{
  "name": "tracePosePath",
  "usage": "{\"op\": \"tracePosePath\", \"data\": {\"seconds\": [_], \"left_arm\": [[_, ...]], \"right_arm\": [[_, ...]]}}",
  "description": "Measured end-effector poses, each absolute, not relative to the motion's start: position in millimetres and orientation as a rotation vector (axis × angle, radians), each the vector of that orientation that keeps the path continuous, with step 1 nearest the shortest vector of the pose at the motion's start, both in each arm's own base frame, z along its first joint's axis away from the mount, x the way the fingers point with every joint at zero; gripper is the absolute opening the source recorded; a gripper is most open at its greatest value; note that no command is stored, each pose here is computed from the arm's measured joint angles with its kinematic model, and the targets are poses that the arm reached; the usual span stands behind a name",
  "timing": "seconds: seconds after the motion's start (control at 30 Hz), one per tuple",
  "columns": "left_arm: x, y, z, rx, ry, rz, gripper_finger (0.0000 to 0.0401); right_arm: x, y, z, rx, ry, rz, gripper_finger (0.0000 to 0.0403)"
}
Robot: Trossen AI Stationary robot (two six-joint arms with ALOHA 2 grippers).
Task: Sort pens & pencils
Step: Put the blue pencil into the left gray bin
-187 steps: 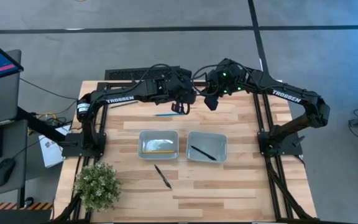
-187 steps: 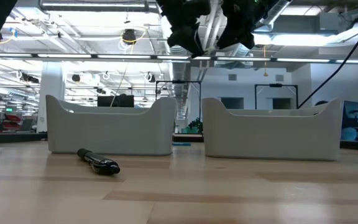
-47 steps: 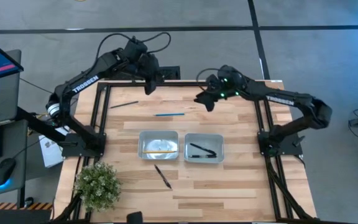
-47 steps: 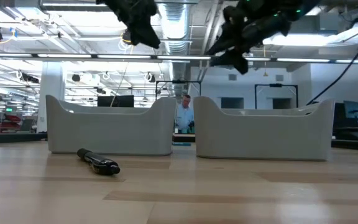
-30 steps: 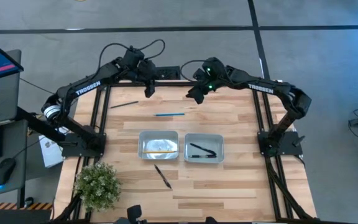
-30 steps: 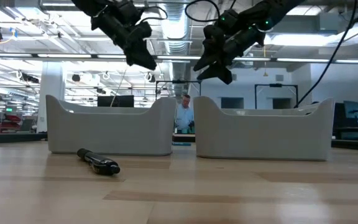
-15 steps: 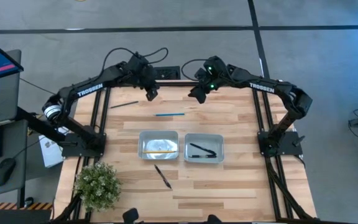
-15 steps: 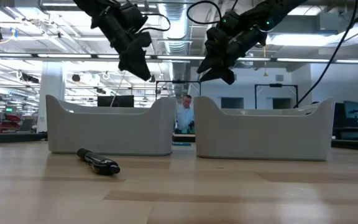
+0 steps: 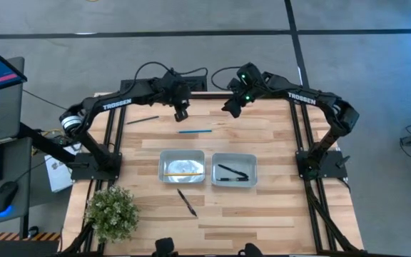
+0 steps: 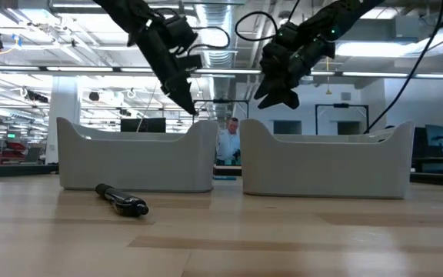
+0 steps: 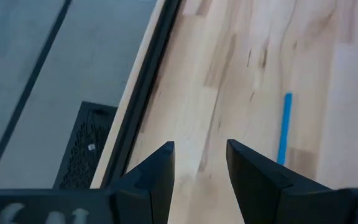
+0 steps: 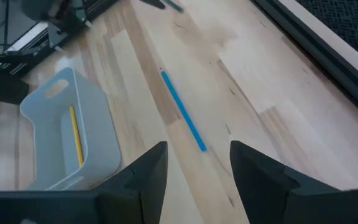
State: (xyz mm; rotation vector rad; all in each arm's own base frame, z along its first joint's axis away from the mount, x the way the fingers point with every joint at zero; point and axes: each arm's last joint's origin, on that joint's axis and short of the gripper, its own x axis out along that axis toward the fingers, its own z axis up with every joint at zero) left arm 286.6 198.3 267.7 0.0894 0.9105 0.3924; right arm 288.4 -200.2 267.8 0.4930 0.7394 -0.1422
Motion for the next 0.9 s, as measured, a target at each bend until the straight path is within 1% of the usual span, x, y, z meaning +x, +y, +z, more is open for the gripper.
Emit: {"op": "tracePosePath", "data": {"seconds": [0.37,0.5,0.7,0.9], "left_arm": [[290,200,260,0.162,0.95,0.352,0.0135],[299,203,248,0.155,0.996,0.324,0.0117],[318,208,236,0.08,1.036,0.315,0.0087],[326,204,232,0.064,1.056,0.288,0.0078]], "right_arm": [[285,-203,267,0.466,0.746,-0.135,0.0194],[285,-203,267,0.442,0.748,-0.127,0.0196],[282,-206,266,0.45,0.758,-0.136,0.0195],[280,-207,265,0.463,0.772,-0.142,0.0194]]}}
